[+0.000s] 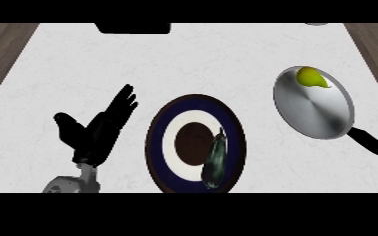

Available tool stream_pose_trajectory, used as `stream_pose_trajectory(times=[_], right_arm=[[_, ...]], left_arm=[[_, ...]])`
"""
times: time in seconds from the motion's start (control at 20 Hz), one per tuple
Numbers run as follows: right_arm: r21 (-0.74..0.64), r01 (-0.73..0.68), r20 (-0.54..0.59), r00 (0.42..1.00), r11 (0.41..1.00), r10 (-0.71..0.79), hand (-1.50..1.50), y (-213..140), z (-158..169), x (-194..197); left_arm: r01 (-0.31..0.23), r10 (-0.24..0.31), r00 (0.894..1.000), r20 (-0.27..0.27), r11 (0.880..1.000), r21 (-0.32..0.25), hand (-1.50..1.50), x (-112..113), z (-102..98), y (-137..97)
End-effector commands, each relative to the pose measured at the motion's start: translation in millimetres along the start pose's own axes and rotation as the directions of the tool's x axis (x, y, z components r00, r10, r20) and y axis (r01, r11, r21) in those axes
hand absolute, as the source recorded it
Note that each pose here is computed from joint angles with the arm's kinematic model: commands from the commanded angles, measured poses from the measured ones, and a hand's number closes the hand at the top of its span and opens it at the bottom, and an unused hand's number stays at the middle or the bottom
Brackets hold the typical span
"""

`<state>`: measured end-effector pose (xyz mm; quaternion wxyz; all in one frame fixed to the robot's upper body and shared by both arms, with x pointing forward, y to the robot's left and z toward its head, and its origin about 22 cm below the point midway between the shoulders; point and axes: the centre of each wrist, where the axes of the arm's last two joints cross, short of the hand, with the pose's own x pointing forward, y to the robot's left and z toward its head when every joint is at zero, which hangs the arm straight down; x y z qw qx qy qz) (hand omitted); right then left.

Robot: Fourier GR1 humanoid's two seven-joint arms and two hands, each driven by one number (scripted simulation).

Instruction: Pick the pear from the plate and place it in the pan

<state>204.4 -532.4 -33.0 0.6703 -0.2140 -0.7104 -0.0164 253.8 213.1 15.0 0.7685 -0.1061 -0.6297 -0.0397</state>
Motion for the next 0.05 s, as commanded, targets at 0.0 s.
stream_pose_trajectory(times=[0.0], right_arm=[[0.038, 0.019, 0.03, 0.999, 0.999, -0.02, -1.5, -0.6, 14.6, -10.1]], left_arm=[[0.004, -0.004, 1.0, 0.005, 1.0, -0.012, 0.0, 13.0, 2.1, 15.6]])
